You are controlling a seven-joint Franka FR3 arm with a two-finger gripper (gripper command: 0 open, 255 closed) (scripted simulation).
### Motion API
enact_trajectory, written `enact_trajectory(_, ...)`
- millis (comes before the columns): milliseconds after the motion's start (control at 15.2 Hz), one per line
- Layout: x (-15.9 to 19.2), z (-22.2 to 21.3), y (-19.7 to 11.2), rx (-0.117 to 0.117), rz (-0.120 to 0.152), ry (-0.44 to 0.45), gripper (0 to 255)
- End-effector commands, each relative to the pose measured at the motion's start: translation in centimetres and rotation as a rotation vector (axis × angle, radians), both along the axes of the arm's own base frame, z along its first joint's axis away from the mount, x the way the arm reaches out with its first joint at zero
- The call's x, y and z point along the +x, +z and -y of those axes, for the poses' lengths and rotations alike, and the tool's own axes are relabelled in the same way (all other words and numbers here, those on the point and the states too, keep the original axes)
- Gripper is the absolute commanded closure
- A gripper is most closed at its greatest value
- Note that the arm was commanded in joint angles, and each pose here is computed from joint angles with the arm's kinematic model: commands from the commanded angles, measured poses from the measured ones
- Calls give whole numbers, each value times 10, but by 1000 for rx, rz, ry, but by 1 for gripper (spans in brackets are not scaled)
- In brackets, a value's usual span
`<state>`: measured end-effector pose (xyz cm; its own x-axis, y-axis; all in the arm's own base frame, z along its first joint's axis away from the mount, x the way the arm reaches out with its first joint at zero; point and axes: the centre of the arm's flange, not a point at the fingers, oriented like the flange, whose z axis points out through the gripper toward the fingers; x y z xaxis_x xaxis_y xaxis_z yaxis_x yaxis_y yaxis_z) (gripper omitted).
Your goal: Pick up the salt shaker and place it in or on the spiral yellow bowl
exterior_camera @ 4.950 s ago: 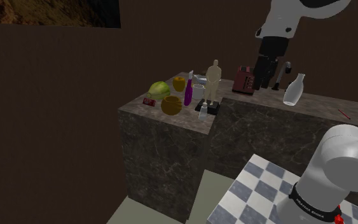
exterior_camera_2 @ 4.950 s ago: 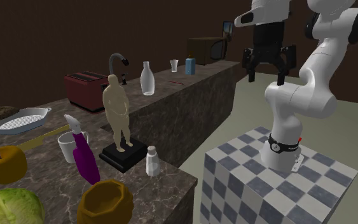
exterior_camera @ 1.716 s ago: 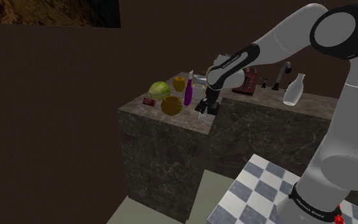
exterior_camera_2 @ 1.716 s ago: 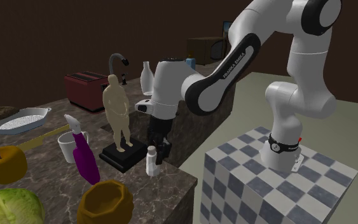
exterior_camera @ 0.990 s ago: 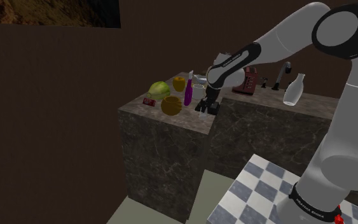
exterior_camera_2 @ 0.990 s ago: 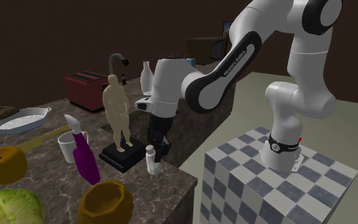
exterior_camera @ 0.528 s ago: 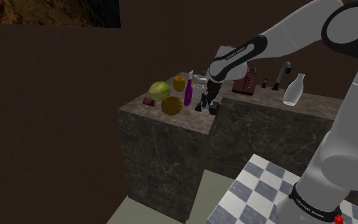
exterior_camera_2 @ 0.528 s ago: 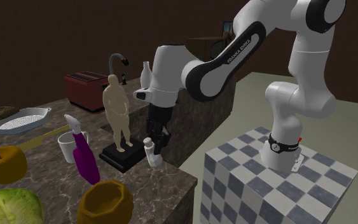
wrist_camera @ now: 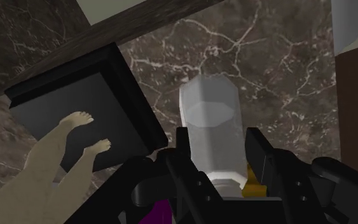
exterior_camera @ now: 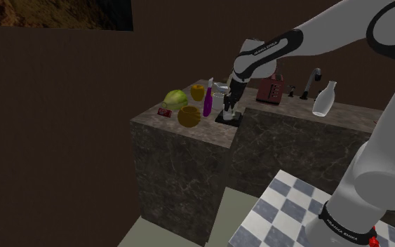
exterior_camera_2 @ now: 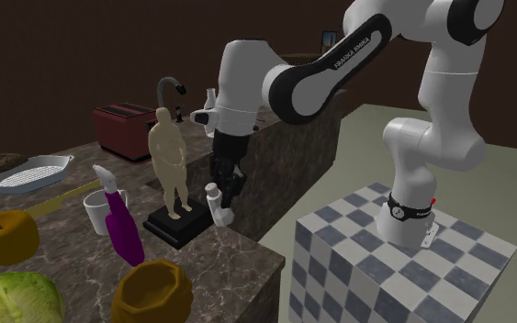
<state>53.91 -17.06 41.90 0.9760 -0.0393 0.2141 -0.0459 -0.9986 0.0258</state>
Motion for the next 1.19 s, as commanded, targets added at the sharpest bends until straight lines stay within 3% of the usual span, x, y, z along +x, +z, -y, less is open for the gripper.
enact_trajectory(0,0,-1,12,0,-1,0,255)
enact_trajectory(990,0,-1,89,0,-1,0,255)
enact_trajectory(1122,23,-13,90,0,-1,0,255)
